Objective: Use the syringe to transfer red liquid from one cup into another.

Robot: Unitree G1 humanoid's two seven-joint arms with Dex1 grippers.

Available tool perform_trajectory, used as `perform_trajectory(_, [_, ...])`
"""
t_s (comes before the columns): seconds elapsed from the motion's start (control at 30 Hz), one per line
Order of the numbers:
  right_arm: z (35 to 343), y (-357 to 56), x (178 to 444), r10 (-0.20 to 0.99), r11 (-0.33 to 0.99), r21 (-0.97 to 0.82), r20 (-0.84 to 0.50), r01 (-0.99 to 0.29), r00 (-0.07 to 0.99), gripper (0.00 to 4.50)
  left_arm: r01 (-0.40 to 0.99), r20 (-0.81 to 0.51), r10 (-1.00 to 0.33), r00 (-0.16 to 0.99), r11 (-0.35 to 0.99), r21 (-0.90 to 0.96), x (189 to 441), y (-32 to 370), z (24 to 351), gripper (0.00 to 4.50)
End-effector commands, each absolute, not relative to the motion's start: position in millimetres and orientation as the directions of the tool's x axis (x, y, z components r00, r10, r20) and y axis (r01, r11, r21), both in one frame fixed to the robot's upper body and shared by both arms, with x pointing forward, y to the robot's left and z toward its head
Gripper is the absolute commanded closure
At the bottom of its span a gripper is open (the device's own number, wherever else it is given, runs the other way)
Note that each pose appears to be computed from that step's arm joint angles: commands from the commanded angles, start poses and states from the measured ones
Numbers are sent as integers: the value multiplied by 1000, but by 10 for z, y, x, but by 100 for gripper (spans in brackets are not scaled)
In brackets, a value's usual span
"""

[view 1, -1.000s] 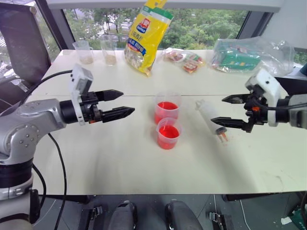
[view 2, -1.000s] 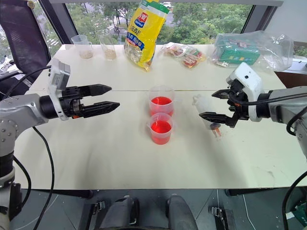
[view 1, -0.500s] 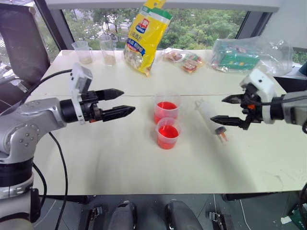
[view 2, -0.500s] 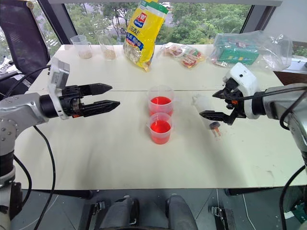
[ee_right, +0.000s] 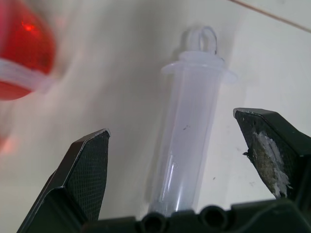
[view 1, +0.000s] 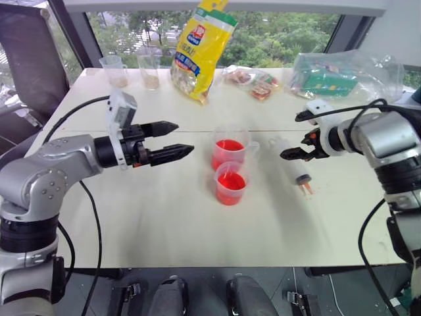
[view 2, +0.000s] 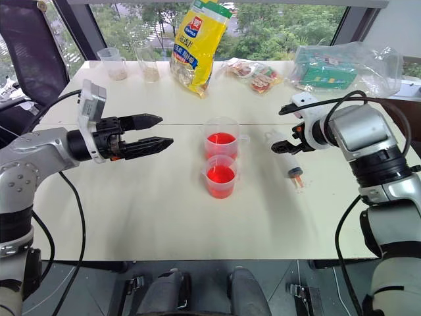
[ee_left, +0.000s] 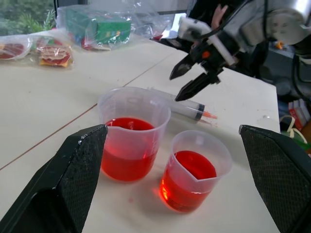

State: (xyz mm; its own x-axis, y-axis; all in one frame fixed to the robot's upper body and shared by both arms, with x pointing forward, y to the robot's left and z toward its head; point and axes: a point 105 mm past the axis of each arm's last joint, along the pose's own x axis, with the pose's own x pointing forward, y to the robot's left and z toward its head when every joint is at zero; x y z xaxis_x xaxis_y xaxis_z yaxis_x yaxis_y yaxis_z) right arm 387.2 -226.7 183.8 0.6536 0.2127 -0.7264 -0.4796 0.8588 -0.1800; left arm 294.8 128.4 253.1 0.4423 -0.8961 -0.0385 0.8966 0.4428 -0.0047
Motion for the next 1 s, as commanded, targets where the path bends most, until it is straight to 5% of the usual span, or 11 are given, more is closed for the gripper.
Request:
perform_trajectory(0.03, [1833, -2312, 4010, 164, 868, -218, -723, -447, 671, 4, 895, 5, -895, 445, 445, 40, 2920, 1273, 2652, 0])
perform_trajectory(0.43, [1512, -2161, 4154, 167, 857, -188, -779, -479, 604, 4, 881, 21, -883, 469, 469, 52, 2902, 1271, 2661, 0])
perform_trajectory(0.63, [1499, -2136, 4159, 183, 857, -169, -783, -486, 594, 295, 879, 20, -881, 473, 473, 63, 2913, 1268, 2666, 0])
perform_trajectory(0.77, [1630, -2133, 4173, 184, 862, -185, -755, -472, 630, 311, 882, 17, -884, 466, 466, 72, 2931, 1263, 2687, 0])
perform_trajectory(0.9, [2068, -2097, 4265, 212, 851, -278, -595, -446, 775, 311, 883, 23, -886, 463, 463, 81, 2962, 1280, 2744, 0])
perform_trajectory(1.0, [2828, -1677, 4172, 447, 792, -383, -167, -476, 879, 311, 887, 29, -892, 451, 452, 93, 3003, 1276, 2818, 0])
